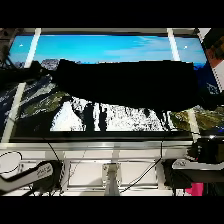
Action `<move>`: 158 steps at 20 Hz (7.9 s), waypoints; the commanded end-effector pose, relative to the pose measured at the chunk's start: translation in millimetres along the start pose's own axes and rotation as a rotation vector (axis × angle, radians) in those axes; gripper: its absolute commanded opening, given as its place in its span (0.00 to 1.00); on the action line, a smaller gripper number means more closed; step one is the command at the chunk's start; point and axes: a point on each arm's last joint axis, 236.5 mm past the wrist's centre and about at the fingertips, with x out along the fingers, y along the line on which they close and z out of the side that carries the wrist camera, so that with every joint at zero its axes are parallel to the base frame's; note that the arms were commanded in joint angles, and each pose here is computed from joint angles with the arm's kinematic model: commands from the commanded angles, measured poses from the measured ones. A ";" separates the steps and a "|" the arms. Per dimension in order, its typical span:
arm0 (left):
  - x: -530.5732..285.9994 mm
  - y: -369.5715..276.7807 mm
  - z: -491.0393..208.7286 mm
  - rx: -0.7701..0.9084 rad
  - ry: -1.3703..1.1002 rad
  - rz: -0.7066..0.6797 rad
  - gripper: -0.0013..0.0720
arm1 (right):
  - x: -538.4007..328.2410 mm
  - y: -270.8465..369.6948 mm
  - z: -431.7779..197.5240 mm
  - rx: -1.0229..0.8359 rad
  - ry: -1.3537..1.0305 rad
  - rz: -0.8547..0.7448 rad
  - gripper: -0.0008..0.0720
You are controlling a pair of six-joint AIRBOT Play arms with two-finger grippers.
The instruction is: Fold the clothes and pants, and hang the long-sleeved shirts on hangers.
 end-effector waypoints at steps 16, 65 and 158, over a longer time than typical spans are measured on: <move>106.6 184.7 68.1 -0.479 -0.471 0.285 0.27 | -1.9 0.1 0.0 0.046 0.003 0.015 0.82; 87.7 193.4 -123.7 -0.644 0.077 0.201 0.89 | 71.5 -0.6 -18.6 0.244 0.103 0.195 0.04; 326.7 -229.0 -376.7 0.078 0.558 -0.130 0.02 | -5.5 -15.1 51.8 0.162 0.269 0.161 0.55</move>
